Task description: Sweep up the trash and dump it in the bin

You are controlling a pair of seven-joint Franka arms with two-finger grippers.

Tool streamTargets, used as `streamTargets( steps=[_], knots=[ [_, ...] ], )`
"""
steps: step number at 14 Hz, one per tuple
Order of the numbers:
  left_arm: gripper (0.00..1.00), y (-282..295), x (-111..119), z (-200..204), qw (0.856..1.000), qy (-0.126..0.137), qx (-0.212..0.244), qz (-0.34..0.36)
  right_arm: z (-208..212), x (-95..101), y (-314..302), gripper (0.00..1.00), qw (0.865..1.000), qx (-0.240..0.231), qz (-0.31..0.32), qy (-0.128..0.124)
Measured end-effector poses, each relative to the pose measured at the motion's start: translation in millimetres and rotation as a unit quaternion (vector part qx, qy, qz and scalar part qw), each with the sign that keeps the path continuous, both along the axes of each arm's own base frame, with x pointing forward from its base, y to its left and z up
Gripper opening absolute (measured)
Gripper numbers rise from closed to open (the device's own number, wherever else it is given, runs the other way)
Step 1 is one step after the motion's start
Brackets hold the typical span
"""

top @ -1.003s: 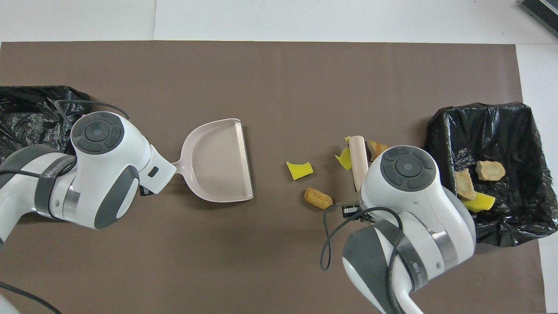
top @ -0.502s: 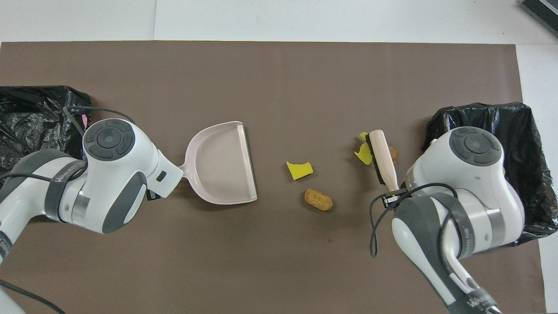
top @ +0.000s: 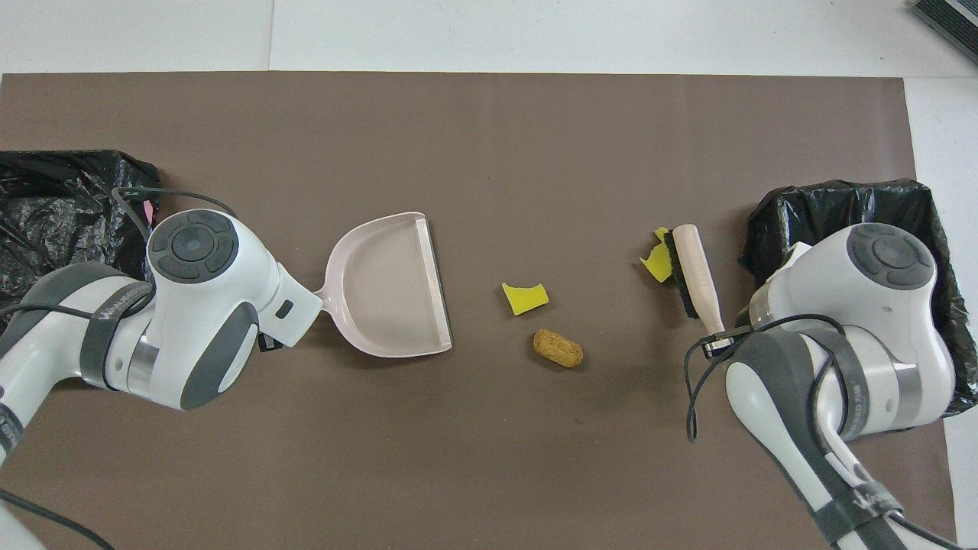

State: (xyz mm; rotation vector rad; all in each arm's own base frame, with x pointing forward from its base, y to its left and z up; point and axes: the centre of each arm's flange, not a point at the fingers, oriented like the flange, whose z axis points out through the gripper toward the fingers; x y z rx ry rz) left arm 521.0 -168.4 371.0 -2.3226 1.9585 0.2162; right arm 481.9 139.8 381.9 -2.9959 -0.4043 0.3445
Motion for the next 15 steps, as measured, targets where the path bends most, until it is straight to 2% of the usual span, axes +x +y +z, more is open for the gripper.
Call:
streamTargets(
  steps=[2,5,11,15],
  knots=[
    [0.32,0.0,0.1,0.1,1.000,0.000,0.000,0.000,13.0,-1.1,31.3,0.26,1.000,0.024,0.012,-0.008],
    [0.32,0.0,0.1,0.1,1.000,0.000,0.000,0.000,36.8,9.4,28.5,0.26,1.000,0.021,0.014,-0.014],
    [0.32,0.4,0.2,0.2,1.000,-0.001,0.000,0.001,36.4,34.1,-72.7,0.26,0.993,-0.109,0.010,-0.036],
    [0.32,1.3,0.6,0.2,1.000,-0.001,0.000,0.002,-8.6,34.0,-113.2,0.26,0.983,-0.173,-0.042,-0.035]
  ],
)
